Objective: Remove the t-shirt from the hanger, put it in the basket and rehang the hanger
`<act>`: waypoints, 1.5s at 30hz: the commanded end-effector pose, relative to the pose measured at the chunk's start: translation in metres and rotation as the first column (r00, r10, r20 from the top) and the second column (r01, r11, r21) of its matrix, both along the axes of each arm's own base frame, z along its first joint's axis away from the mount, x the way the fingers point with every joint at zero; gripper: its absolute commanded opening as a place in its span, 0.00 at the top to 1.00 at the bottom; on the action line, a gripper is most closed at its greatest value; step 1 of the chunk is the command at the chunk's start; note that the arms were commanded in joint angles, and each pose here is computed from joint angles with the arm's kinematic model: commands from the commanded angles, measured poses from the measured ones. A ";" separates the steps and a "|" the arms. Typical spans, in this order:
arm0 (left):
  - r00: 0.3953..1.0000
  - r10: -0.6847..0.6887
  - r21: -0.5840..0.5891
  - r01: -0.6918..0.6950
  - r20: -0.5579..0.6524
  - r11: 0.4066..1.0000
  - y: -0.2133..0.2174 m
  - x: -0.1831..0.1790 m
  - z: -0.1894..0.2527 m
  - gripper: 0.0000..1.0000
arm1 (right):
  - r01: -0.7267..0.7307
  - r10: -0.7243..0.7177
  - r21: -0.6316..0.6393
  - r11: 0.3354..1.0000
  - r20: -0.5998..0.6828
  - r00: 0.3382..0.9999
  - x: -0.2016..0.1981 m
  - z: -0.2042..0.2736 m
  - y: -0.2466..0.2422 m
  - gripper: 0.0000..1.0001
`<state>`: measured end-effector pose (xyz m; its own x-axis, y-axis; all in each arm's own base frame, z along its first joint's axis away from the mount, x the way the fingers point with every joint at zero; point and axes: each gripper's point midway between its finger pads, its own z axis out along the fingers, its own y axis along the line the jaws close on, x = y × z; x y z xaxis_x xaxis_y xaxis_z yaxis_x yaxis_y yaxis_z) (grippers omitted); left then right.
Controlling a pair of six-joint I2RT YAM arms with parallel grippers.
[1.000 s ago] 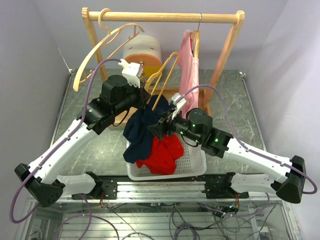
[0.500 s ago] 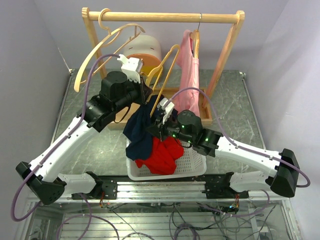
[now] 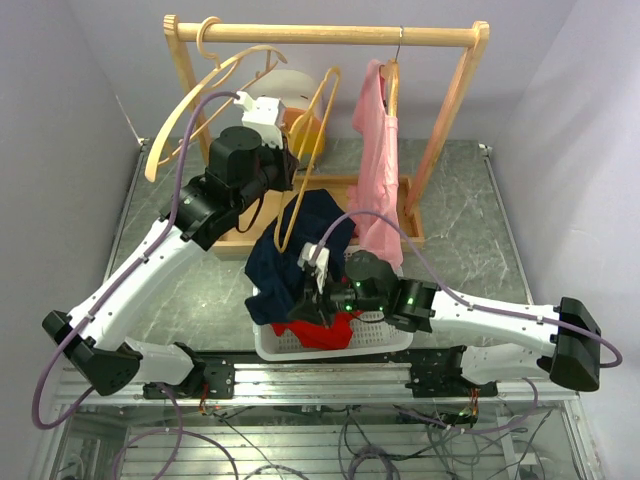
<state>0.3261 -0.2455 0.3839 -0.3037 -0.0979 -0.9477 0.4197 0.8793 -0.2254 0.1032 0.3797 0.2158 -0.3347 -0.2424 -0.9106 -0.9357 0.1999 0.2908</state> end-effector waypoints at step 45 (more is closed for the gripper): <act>0.953 0.132 0.089 -0.161 0.273 0.983 0.029 0.117 0.112 0.93 | -0.178 0.176 -0.034 0.983 -0.052 0.983 -0.079 -0.033 0.012 1.00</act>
